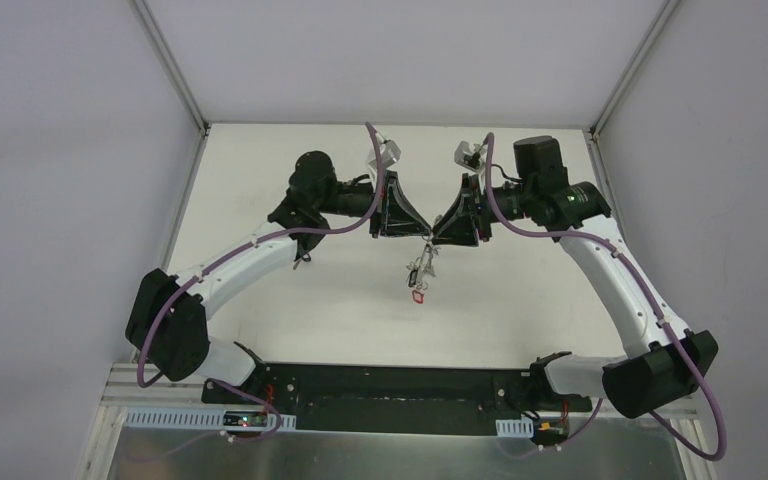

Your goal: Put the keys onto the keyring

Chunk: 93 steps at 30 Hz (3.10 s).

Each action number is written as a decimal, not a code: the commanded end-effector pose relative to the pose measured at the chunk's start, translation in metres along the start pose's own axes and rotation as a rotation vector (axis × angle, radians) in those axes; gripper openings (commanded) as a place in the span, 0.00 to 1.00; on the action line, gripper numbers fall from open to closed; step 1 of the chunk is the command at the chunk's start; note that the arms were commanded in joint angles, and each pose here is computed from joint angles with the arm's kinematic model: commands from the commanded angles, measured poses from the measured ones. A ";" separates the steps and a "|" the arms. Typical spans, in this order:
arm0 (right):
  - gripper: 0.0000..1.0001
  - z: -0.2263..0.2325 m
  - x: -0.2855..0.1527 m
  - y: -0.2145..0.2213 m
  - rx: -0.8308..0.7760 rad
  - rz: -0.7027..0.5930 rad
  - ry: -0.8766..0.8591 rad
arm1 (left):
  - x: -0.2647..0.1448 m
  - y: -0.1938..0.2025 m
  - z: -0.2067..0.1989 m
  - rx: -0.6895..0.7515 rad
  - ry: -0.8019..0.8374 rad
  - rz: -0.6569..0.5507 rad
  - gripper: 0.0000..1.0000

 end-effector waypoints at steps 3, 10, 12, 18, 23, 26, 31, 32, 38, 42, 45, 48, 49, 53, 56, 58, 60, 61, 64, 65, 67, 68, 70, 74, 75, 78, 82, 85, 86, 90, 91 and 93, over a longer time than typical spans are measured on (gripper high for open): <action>0.29 0.005 0.004 -0.006 -0.048 -0.010 -0.051 | 0.004 -0.012 -0.004 0.041 0.029 -0.048 0.00; 0.23 0.002 0.008 -0.005 -0.043 0.000 -0.052 | 0.005 -0.011 -0.003 0.032 0.029 -0.049 0.00; 0.17 0.002 0.008 -0.005 -0.043 0.001 -0.055 | 0.005 -0.010 -0.002 0.030 0.029 -0.047 0.00; 0.12 0.003 0.006 -0.003 -0.053 0.001 -0.040 | 0.005 -0.010 -0.002 0.032 0.029 -0.049 0.00; 0.03 0.006 0.004 -0.002 -0.071 -0.004 -0.028 | 0.005 -0.009 -0.002 0.028 0.029 -0.046 0.00; 0.00 0.006 0.001 -0.004 -0.089 -0.008 -0.002 | 0.004 -0.008 -0.002 0.027 0.027 -0.046 0.00; 0.00 0.009 -0.007 -0.012 -0.129 0.018 0.101 | 0.000 -0.002 -0.001 0.065 0.017 -0.016 0.00; 0.00 0.011 -0.008 -0.012 -0.140 0.031 0.131 | -0.002 -0.001 -0.001 0.081 0.007 -0.002 0.00; 0.00 0.009 -0.006 -0.009 -0.191 0.164 0.287 | -0.011 0.007 0.009 0.185 -0.088 0.127 0.34; 0.00 0.003 -0.002 -0.006 -0.199 0.228 0.346 | -0.013 0.011 0.013 0.208 -0.085 0.178 0.50; 0.00 0.001 0.001 -0.005 -0.197 0.256 0.365 | -0.011 0.010 0.012 0.219 -0.059 0.172 0.52; 0.00 -0.001 0.002 -0.005 -0.199 0.273 0.384 | -0.010 0.010 0.012 0.235 -0.040 0.160 0.52; 0.00 -0.001 0.003 -0.006 -0.201 0.273 0.384 | -0.009 0.011 0.012 0.237 -0.035 0.158 0.52; 0.00 0.001 0.005 -0.007 -0.195 0.270 0.362 | -0.006 0.014 0.015 0.236 -0.021 0.151 0.50; 0.00 0.001 0.008 -0.007 -0.186 0.272 0.340 | -0.002 0.016 0.017 0.239 -0.015 0.135 0.48; 0.00 0.001 0.010 -0.007 -0.180 0.271 0.328 | 0.000 0.017 0.019 0.237 -0.008 0.128 0.47; 0.00 0.002 0.012 -0.008 -0.177 0.268 0.316 | 0.001 0.020 0.020 0.238 -0.005 0.127 0.46; 0.00 0.002 0.012 -0.008 -0.174 0.268 0.311 | 0.001 0.021 0.021 0.238 -0.005 0.126 0.45; 0.00 0.002 0.013 -0.007 -0.169 0.269 0.303 | 0.002 0.019 0.021 0.241 -0.003 0.118 0.38; 0.00 0.002 0.014 -0.007 -0.166 0.268 0.303 | 0.002 0.018 0.021 0.239 -0.002 0.116 0.35; 0.00 0.001 0.014 -0.007 -0.167 0.267 0.303 | 0.002 0.018 0.021 0.235 0.001 0.117 0.33; 0.00 0.001 0.014 -0.006 -0.166 0.266 0.303 | 0.002 0.019 0.020 0.232 0.004 0.118 0.31; 0.00 0.001 0.014 -0.007 -0.165 0.262 0.303 | 0.002 0.021 0.020 0.229 0.009 0.120 0.29; 0.00 0.000 0.013 -0.007 -0.163 0.255 0.303 | 0.002 0.024 0.017 0.220 0.022 0.125 0.23; 0.00 0.001 0.013 -0.008 -0.163 0.253 0.303 | 0.002 0.025 0.017 0.217 0.024 0.127 0.22; 0.00 0.001 0.013 -0.008 -0.163 0.249 0.302 | 0.003 0.026 0.017 0.213 0.031 0.129 0.18; 0.00 0.000 0.013 -0.008 -0.155 0.247 0.301 | 0.005 0.025 0.015 0.206 0.041 0.133 0.08; 0.00 0.000 0.013 -0.009 -0.152 0.242 0.296 | 0.006 0.026 0.014 0.201 0.048 0.136 0.01; 0.00 0.001 0.013 -0.009 -0.151 0.239 0.296 | 0.006 0.026 0.014 0.198 0.049 0.137 0.00; 0.00 0.000 0.012 -0.010 -0.142 0.227 0.299 | 0.006 0.026 0.015 0.180 0.033 0.143 0.00; 0.00 -0.001 0.011 -0.010 -0.136 0.218 0.300 | 0.006 0.025 0.014 0.175 0.029 0.143 0.00; 0.02 -0.003 0.008 -0.011 -0.124 0.191 0.293 | 0.005 0.021 0.012 0.173 0.016 0.139 0.00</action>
Point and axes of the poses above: each gripper's point midway between its finger pads, its own x axis out along the fingers, its own z axis along the line the jaws close on, y = z × x, the point moved 5 cm from there along -x, back along the fingers, and after that the axes turned 15 degrees about x, right-handed, at the moved point
